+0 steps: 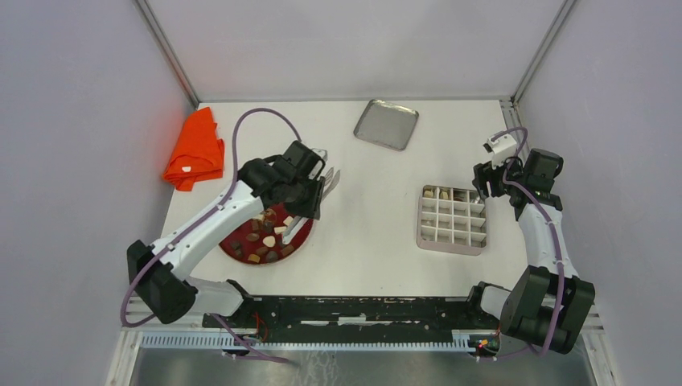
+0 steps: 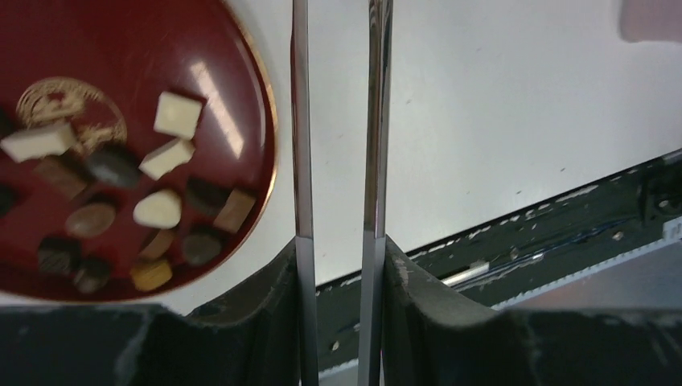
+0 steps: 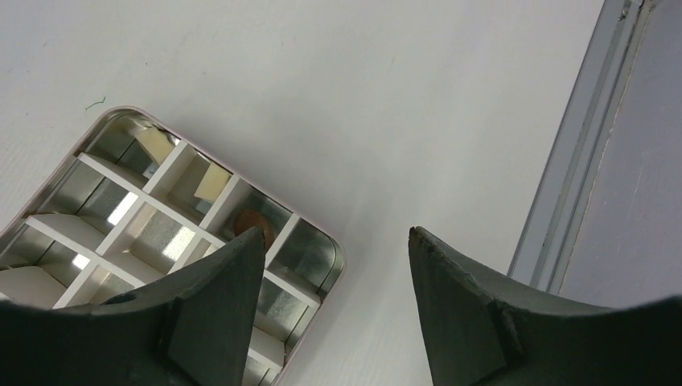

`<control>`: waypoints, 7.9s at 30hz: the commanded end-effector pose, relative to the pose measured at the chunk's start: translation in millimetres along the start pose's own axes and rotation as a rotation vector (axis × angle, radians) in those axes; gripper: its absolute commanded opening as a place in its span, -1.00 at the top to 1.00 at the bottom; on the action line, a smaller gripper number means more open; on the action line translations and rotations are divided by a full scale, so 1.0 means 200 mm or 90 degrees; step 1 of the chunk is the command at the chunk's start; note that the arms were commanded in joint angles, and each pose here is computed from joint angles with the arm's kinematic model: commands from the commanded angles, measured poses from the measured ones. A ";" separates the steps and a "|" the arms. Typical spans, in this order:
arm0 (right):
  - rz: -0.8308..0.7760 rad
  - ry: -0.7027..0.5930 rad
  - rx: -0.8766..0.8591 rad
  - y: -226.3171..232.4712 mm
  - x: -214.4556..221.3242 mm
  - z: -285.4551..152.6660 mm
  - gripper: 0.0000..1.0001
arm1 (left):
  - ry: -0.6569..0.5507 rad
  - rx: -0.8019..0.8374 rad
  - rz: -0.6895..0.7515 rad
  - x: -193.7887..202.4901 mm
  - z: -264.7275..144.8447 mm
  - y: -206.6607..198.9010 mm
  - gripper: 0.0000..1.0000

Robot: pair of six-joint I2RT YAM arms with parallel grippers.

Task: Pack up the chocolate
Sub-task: Pick up the fake chocolate from the plate, then place the fake chocolate in the packing box.

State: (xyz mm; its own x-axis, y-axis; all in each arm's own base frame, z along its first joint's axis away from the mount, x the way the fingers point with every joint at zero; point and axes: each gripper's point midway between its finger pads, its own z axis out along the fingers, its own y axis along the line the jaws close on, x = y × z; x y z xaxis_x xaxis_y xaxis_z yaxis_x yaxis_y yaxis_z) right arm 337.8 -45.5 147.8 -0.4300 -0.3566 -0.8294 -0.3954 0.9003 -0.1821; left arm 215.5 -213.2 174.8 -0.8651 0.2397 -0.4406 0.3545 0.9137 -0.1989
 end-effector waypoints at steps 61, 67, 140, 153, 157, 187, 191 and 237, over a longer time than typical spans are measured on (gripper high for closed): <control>-0.029 -0.022 -0.012 0.00 -0.08 0.01 -0.44 | 0.234 -0.253 -0.011 0.46 -0.05 0.48 0.08; -0.029 -0.022 -0.013 0.00 -0.08 0.01 -0.44 | 0.233 -0.249 -0.031 0.46 -0.05 0.51 0.08; 0.129 -0.041 0.282 -0.37 -0.04 -0.12 -0.48 | -0.118 0.468 0.109 -0.25 0.25 -1.28 0.96; 0.148 -0.062 0.325 -0.43 -0.04 -0.18 -0.47 | -0.093 0.439 0.179 -0.33 0.59 -1.55 0.96; 0.150 -0.064 0.321 -0.43 -0.04 -0.18 -0.47 | -0.089 0.423 0.181 -0.34 0.66 -1.55 0.96; 0.143 -0.067 0.293 -0.40 -0.05 -0.16 -0.46 | -0.067 0.326 0.183 -0.37 0.85 -1.49 0.21; 0.143 -0.068 0.292 -0.40 -0.05 -0.16 -0.46 | -0.064 0.322 0.183 -0.37 0.86 -1.49 0.14; -0.006 -0.117 0.020 -0.05 -0.18 -0.10 -0.47 | -0.100 0.173 0.129 -0.18 0.20 -0.82 0.20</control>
State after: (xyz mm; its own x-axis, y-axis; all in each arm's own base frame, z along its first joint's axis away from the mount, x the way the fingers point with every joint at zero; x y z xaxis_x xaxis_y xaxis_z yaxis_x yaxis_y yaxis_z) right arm 337.4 -67.2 161.4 -0.3879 -0.2566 -0.8853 -0.2574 0.9524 -0.1633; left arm 199.8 -434.5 176.5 -0.7126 0.3449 -0.6109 0.6489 0.6549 -0.3873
